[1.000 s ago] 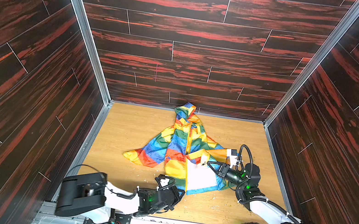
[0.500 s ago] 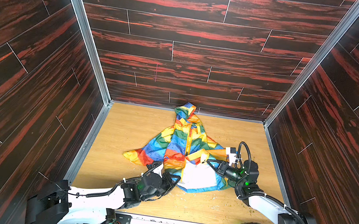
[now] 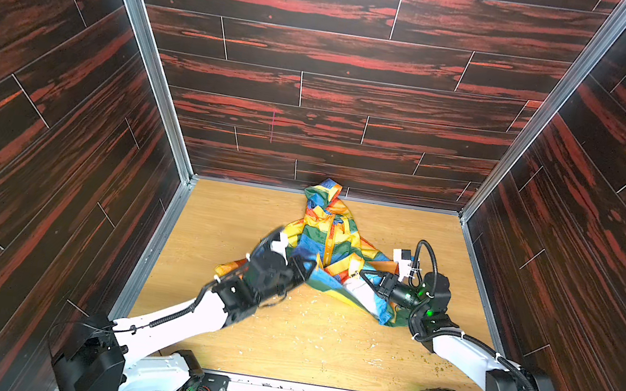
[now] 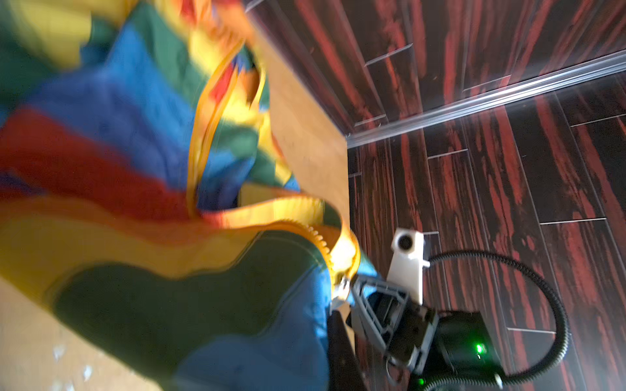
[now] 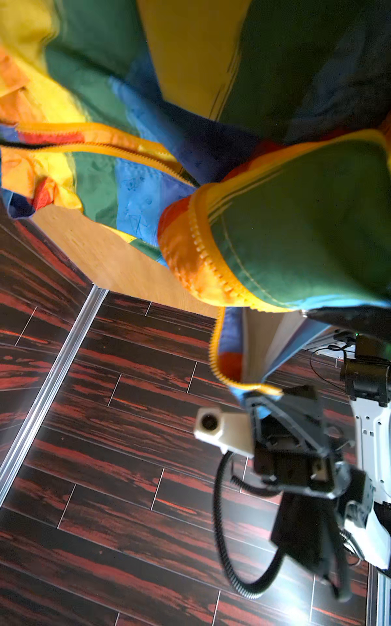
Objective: Zip up the jacket
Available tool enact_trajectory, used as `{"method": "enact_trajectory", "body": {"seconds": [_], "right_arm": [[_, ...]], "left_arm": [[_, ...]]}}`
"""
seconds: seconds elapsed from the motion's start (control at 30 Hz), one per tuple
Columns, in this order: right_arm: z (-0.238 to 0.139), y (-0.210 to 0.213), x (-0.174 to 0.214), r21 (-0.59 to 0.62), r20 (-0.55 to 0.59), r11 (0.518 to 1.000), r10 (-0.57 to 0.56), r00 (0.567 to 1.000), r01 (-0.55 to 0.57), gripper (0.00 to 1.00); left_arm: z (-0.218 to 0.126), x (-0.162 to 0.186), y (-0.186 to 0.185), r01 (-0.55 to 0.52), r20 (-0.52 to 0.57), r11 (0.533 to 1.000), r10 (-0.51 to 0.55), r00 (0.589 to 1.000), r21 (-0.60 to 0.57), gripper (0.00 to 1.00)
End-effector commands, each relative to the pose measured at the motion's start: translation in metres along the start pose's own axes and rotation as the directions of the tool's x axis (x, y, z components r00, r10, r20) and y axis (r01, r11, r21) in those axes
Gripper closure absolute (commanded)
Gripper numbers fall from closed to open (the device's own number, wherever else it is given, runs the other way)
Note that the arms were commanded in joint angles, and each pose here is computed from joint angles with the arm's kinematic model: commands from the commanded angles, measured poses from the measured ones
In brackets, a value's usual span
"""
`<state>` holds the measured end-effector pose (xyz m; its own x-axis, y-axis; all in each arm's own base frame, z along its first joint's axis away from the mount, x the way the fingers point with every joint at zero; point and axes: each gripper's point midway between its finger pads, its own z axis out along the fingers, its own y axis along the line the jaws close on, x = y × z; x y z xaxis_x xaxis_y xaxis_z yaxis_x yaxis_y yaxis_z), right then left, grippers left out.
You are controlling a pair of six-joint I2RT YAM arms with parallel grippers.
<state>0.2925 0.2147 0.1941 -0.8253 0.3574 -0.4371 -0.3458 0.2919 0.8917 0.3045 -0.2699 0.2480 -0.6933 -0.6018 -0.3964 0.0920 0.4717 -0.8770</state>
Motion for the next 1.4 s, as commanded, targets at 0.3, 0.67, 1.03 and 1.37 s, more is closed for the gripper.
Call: {"method": "enact_trajectory", "body": {"seconds": [0.3, 0.67, 1.03, 1.37], "right_arm": [[-0.009, 0.102, -0.048, -0.176, 0.173, 0.937, -0.274, 0.946, 0.303, 1.00], [0.002, 0.077, -0.056, -0.067, 0.179, 0.900, -0.415, 0.892, 0.432, 1.00], [-0.016, 0.151, -0.052, -0.321, 0.222, 0.783, -0.484, 0.846, 0.533, 1.00], [-0.009, 0.138, -0.058, -0.452, 0.243, 0.796, -0.325, 0.914, 0.403, 1.00]], "left_arm": [[0.007, -0.045, -0.099, -0.385, 0.048, 0.906, 0.383, 0.922, 0.174, 1.00], [0.008, -0.055, -0.053, -0.484, 0.155, 0.875, 0.475, 0.866, 0.025, 1.00], [-0.017, -0.064, -0.076, -0.516, 0.329, 0.844, 0.451, 0.830, 0.143, 1.00], [-0.030, -0.063, -0.139, -0.558, 0.440, 0.726, 0.382, 0.813, 0.402, 1.00]]}}
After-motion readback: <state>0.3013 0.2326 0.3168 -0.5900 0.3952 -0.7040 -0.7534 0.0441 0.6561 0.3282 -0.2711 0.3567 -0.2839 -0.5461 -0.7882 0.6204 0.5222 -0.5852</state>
